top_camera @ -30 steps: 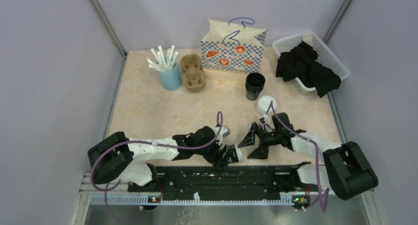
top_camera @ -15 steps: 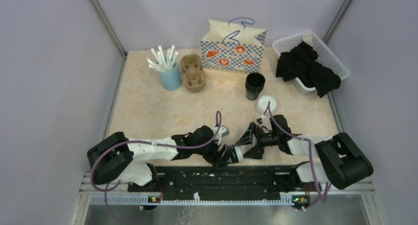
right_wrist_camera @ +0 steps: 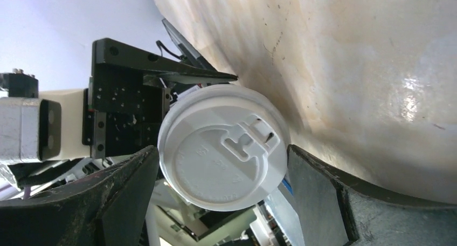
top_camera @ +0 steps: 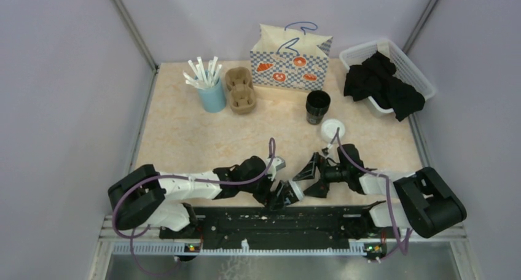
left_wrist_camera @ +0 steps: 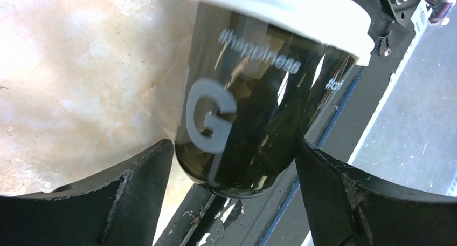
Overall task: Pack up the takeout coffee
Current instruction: Pick up the coffee cup from the center of the board.
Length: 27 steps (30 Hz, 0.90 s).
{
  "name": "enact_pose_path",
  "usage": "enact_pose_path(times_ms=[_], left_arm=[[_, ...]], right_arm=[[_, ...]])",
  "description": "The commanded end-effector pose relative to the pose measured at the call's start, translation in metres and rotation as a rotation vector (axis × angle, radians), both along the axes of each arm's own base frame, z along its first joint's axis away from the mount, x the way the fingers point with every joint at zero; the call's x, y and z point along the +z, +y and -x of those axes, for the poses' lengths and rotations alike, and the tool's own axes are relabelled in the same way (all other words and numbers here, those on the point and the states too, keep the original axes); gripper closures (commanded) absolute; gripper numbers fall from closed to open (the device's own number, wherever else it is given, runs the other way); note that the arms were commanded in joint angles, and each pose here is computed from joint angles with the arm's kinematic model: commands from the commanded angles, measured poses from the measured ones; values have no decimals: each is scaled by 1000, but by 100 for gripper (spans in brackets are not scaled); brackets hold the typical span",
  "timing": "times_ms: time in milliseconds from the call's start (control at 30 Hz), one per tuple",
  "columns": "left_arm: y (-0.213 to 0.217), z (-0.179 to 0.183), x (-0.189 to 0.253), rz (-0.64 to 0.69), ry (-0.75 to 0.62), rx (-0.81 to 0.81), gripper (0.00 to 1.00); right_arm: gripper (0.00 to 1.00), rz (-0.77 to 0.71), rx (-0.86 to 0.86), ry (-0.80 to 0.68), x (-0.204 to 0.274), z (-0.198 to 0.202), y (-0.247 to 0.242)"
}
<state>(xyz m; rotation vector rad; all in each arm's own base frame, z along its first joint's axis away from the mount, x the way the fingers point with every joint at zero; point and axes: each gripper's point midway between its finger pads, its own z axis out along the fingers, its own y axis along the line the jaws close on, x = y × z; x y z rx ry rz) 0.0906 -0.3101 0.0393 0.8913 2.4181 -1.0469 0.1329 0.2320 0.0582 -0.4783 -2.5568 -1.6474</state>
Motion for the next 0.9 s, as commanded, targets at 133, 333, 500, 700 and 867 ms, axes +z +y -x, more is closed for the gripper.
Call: enact_pose_path(times_ms=[133,333,500,700,867], left_arm=[[8,-6,10,-8,-45,31,2],[14,-10,12,-16,-69,58,5],[22,-12,-13,-144,-34,70,13],[14,-13,-16,-158,-24,46,14],[12,-18,-12,-133,-63,39,23]], right_arm=[[17,57,34,-112,20,-17,4],[21,60,45,-116,21,-20,5],[16,66,59,-108,17,-20,6],[9,67,56,-122,20,-28,9],[4,61,69,-140,22,-30,10]])
